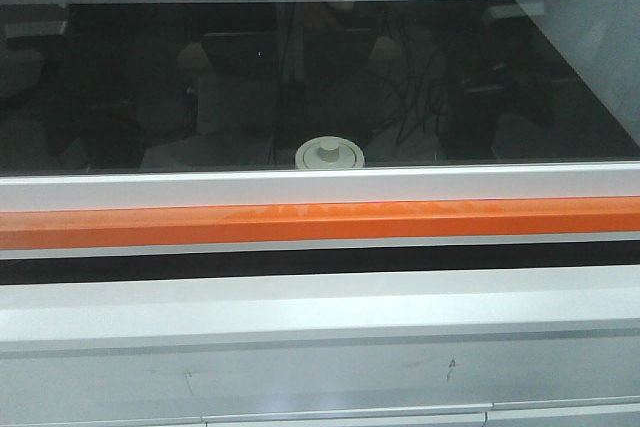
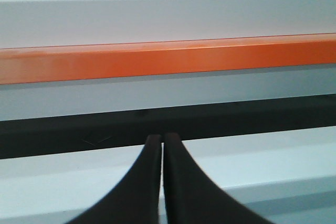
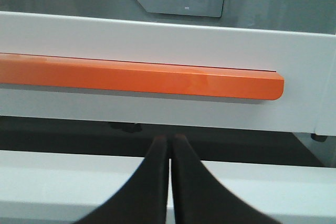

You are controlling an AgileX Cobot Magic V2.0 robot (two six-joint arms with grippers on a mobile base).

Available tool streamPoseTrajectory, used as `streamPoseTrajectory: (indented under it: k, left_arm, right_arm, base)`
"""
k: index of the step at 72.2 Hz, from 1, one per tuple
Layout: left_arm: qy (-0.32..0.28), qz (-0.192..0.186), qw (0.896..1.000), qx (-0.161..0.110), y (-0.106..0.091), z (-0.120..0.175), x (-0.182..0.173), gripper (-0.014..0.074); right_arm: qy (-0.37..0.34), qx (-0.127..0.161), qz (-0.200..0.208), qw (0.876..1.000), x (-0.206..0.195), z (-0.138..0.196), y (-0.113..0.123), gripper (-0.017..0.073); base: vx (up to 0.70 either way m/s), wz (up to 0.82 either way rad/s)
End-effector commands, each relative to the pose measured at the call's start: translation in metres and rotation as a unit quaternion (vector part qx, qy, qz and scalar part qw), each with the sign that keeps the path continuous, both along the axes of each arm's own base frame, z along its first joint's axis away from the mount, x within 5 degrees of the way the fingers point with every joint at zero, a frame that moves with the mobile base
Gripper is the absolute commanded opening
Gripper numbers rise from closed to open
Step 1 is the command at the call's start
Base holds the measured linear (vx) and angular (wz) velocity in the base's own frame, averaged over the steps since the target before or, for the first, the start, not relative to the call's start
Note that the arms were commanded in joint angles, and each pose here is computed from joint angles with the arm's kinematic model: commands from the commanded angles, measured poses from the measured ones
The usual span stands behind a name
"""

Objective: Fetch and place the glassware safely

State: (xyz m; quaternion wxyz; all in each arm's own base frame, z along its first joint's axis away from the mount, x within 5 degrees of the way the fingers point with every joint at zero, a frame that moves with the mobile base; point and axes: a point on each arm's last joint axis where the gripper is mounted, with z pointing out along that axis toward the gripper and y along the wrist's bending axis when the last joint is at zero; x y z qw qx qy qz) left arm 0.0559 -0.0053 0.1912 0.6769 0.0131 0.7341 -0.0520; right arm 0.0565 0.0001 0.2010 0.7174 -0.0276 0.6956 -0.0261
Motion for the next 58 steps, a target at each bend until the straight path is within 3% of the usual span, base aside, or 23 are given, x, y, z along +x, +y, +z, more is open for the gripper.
streamPoseTrajectory:
  k: [1,58]
  left_arm:
    - [-0.029,0.001,1.0,-0.009,0.0,-0.0025,0.0007,-0.0007]
    - [-0.029,0.001,1.0,-0.009,0.0,-0.0025,0.0007,-0.0007]
  right_arm:
    - [-0.033,-0.004,0.002,0.999,-0.0002,0.0009,0.0003,-0.0008]
    - [-0.034,-0.004,0.002,0.999,-0.0002,0.001,0.0003,-0.0008]
  base:
    - [0.0,0.0]
    - [0.0,0.0]
